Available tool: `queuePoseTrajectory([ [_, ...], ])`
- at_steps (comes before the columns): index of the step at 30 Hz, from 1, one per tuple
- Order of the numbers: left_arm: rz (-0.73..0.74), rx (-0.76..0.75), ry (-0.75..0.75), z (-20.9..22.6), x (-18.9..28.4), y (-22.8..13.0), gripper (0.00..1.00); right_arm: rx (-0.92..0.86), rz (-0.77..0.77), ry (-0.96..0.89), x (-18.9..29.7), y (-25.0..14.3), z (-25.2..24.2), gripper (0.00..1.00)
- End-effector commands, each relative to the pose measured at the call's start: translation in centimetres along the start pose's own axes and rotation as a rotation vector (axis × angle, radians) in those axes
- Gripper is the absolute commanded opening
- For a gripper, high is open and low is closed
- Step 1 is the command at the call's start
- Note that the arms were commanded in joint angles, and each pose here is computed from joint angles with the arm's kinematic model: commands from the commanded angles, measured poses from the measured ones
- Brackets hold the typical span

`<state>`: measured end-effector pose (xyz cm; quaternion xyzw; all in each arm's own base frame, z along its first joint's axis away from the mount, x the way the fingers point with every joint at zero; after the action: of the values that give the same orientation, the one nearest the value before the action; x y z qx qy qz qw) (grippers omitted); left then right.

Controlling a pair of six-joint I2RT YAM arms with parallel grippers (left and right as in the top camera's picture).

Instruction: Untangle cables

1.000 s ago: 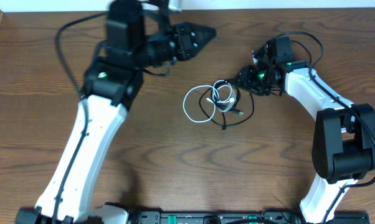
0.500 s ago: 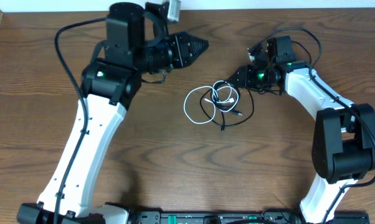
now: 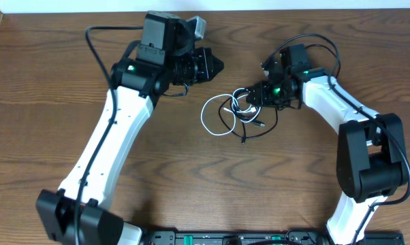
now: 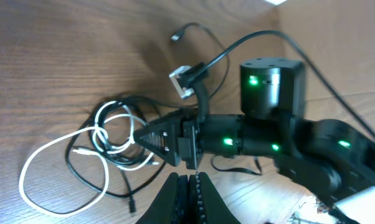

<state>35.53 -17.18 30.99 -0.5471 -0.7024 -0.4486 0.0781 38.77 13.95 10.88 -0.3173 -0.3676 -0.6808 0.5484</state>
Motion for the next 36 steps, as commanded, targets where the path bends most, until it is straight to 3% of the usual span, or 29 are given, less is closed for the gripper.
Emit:
queuePoseTrajectory([
  [1, 0.028, -0.033, 0.022, 0.8, -1.1, -0.1, 0.08, 0.060, -0.011, -0.091, -0.8, -0.4, 0.0, 0.41],
  [10, 0.107, -0.036, 0.043, 2.4, -3.0, -1.1, 0.08, 0.083, 0.018, -0.131, -1.4, -1.5, -0.1, 0.28],
  [14, 0.112, -0.071, 0.042, 2.5, -3.1, -1.2, 0.08, 0.076, 0.009, -0.111, -1.3, -1.3, 0.2, 0.01],
  [19, 0.114, -0.094, 0.041, 2.5, -3.1, -1.2, 0.07, 0.097, -0.043, -0.016, 0.8, -0.2, 2.3, 0.01],
  [26, 0.123, -0.135, 0.036, 2.4, -3.3, -1.5, 0.07, 0.181, -0.199, 0.171, 8.9, 1.3, 6.7, 0.01],
  [31, 0.135, -0.198, 0.019, 1.6, -3.7, -1.8, 0.08, 0.169, -0.308, 0.251, 14.6, 0.8, 8.4, 0.01],
  [36, 0.149, -0.248, 0.002, 0.7, -4.2, -2.2, 0.08, 0.178, -0.346, 0.266, 17.1, -0.2, 9.2, 0.01],
])
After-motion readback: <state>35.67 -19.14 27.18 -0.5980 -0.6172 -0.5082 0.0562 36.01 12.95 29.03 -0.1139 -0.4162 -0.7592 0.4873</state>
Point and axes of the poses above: each gripper's point midway between its finger pads, its own x axis back along the fingers, its own z axis along the line the jaws close on, y = z × x, the point moved 8 cm from there along x, back along the fingers, and after that the axes turned 10 degrees about -x, right-handed, at the moved point
